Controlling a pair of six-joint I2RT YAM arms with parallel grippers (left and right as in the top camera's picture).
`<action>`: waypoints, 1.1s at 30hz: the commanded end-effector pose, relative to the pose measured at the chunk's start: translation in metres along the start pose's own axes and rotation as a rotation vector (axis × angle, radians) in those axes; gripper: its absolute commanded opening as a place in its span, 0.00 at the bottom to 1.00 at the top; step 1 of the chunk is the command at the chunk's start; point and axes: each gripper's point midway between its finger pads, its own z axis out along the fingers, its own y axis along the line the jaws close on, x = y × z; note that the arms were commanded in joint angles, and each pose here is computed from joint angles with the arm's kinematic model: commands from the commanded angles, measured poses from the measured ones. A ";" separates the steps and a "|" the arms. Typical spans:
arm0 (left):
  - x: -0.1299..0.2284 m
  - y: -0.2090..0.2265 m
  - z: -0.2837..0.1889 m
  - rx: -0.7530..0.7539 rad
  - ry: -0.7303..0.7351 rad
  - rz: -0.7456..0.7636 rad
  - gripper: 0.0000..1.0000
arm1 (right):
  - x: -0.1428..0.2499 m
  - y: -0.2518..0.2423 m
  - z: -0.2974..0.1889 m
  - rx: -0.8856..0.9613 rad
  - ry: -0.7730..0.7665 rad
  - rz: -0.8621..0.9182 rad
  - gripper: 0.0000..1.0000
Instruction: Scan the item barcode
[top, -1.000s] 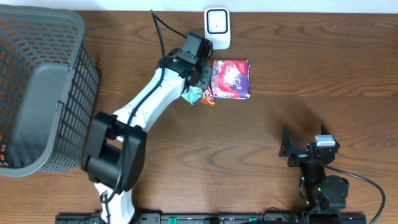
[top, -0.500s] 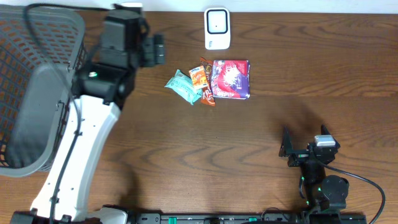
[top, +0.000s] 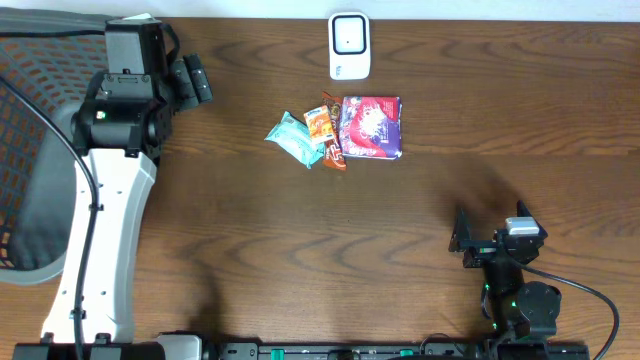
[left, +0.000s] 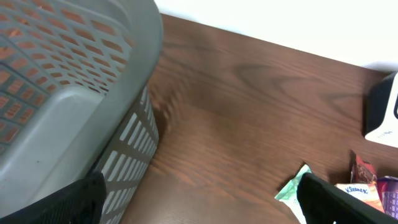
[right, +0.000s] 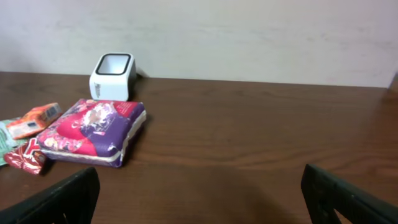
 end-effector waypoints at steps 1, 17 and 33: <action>0.001 0.004 0.003 -0.019 0.007 -0.018 0.98 | 0.001 -0.004 0.000 0.018 0.002 -0.010 0.99; 0.001 0.004 0.003 -0.019 0.007 -0.018 0.98 | -0.086 0.007 -0.016 -0.044 -0.359 0.002 0.99; 0.001 0.004 0.003 -0.019 0.006 -0.018 0.98 | -0.169 0.044 -0.005 -0.257 -0.397 -0.087 0.99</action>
